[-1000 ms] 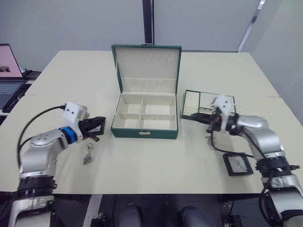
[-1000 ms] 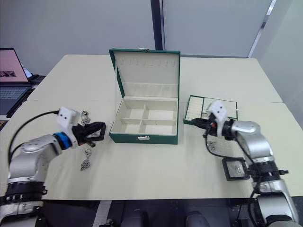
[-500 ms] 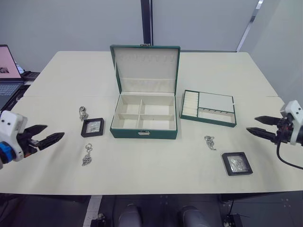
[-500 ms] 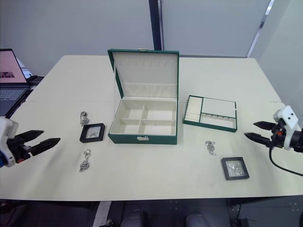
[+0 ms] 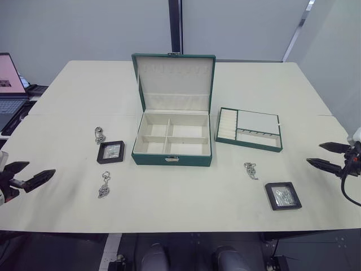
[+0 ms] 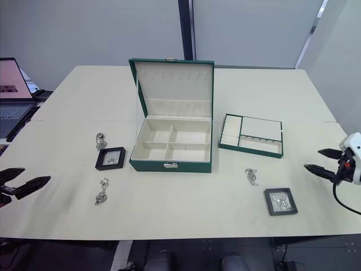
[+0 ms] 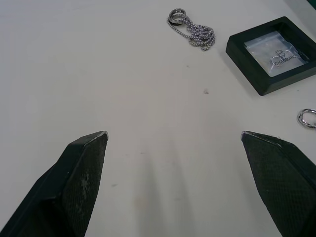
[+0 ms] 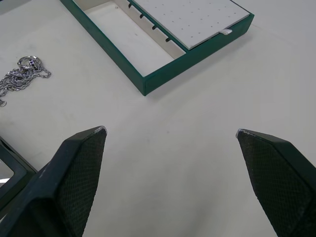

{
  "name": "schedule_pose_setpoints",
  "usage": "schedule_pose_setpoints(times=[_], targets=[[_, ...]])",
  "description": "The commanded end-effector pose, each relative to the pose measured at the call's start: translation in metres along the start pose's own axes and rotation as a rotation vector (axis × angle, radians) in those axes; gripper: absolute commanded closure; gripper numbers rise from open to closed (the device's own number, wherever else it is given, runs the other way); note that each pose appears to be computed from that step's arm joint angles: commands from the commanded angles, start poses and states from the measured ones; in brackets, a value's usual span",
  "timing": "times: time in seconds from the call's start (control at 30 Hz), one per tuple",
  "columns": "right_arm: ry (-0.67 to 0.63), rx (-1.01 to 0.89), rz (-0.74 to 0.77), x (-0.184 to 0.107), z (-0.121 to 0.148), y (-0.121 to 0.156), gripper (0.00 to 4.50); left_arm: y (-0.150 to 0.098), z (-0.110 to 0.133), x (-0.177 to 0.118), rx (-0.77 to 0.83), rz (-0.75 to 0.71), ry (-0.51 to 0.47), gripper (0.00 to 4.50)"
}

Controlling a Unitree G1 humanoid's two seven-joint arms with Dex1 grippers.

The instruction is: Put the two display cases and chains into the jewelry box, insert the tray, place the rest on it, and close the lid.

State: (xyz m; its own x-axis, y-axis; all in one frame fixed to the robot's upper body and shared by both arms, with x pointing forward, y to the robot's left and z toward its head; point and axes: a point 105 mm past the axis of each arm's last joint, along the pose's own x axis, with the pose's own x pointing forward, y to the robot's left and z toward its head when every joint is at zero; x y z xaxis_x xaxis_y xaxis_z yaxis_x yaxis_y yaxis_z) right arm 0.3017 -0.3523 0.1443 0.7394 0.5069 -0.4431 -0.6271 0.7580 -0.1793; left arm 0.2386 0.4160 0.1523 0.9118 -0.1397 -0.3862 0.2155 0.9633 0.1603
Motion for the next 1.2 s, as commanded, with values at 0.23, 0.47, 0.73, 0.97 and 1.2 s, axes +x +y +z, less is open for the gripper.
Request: schedule_pose_setpoints(times=[0.23,0.47,0.73,0.97,1.2], targets=[[-0.217,-0.079,0.220,0.014,0.079,0.042,0.02,-0.017,0.020,-0.002,0.020,-0.005,-0.138,0.00],[-0.378,-0.220,0.560,0.037,0.152,0.138,0.02,-0.054,0.003,0.007,-0.036,0.002,-0.178,0.00],[-0.501,-0.348,0.799,0.063,0.191,0.206,0.02,-0.108,-0.022,0.013,-0.170,0.047,-0.220,0.00],[-0.531,-0.400,0.848,0.086,0.202,0.219,0.02,-0.124,-0.047,0.013,-0.259,0.137,-0.231,0.00],[-0.530,-0.423,0.870,0.095,0.202,0.223,0.02,-0.145,-0.054,0.023,-0.262,0.214,-0.290,0.00]])
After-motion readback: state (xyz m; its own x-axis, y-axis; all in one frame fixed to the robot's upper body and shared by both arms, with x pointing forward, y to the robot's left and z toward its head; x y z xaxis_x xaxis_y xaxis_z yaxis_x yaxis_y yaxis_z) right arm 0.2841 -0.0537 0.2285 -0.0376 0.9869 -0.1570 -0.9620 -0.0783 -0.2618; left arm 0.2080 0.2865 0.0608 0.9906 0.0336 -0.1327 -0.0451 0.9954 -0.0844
